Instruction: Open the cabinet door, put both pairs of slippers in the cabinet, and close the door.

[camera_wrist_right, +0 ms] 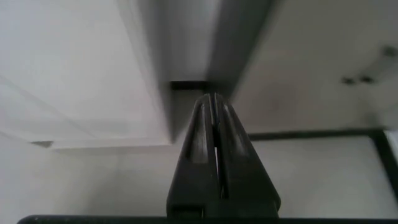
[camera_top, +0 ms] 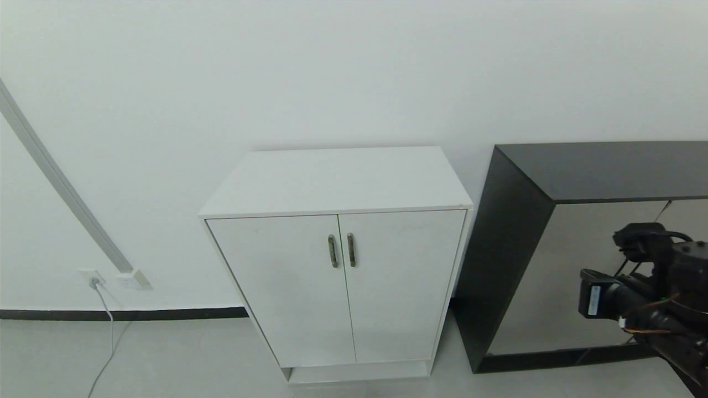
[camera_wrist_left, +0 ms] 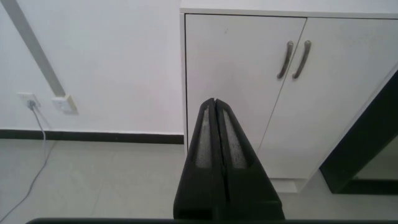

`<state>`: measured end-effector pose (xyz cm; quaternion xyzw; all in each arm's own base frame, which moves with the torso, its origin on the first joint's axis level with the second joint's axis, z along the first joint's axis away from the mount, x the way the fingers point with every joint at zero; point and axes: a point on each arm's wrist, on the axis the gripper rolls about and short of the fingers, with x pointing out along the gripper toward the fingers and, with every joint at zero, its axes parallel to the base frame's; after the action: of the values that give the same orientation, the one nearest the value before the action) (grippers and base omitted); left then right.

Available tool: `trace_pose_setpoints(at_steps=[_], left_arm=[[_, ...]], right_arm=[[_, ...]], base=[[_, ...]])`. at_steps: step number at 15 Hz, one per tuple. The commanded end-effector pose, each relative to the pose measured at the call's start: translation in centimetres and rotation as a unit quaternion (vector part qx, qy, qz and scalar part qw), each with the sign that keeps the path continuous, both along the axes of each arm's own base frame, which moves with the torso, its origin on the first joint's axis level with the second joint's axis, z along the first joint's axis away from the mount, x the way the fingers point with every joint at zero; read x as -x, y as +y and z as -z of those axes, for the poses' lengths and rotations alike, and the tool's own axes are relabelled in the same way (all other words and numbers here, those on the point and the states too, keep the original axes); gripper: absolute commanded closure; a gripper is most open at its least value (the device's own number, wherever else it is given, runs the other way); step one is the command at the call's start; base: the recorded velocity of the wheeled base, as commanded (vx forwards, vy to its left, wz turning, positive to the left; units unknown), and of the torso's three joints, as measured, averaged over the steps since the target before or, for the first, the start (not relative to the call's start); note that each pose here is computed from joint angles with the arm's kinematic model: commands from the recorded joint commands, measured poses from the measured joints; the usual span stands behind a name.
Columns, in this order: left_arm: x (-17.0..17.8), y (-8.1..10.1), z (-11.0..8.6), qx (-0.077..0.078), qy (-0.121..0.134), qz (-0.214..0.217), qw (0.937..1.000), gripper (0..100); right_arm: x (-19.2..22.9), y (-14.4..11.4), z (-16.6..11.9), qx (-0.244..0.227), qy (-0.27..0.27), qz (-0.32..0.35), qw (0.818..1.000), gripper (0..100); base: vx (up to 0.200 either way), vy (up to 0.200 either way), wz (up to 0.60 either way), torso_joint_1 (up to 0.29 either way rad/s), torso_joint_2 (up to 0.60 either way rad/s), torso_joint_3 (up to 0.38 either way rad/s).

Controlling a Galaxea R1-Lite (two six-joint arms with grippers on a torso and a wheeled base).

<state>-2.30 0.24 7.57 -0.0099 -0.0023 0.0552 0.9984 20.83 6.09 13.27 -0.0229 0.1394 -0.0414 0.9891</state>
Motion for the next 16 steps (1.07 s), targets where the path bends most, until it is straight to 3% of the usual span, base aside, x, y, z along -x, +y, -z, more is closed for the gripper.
trace_pose_setpoints(at_steps=[1, 10, 16], left_arm=[[0.0, 0.0, 0.0, 0.000, 0.000, -0.001, 1.0000, 100], [0.0, 0.0, 0.0, 0.004, 0.000, -0.001, 1.0000, 100], [0.0, 0.0, 0.0, 0.004, 0.000, 0.000, 1.0000, 100]], right_arm=[[3.1, -2.0, -0.8, -0.003, -0.025, 0.020, 0.999, 100], [10.3, -3.9, 1.7, 0.024, 0.003, -0.001, 1.000, 100], [15.6, -4.8, 3.6, -0.005, 0.087, -0.137, 0.987, 100]], base=[[0.000, 0.000, 0.00, 0.000, 0.00, 0.000], [0.000, 0.000, 0.00, 0.000, 0.00, 0.000], [0.000, 0.000, 0.00, 0.000, 0.00, 0.000]])
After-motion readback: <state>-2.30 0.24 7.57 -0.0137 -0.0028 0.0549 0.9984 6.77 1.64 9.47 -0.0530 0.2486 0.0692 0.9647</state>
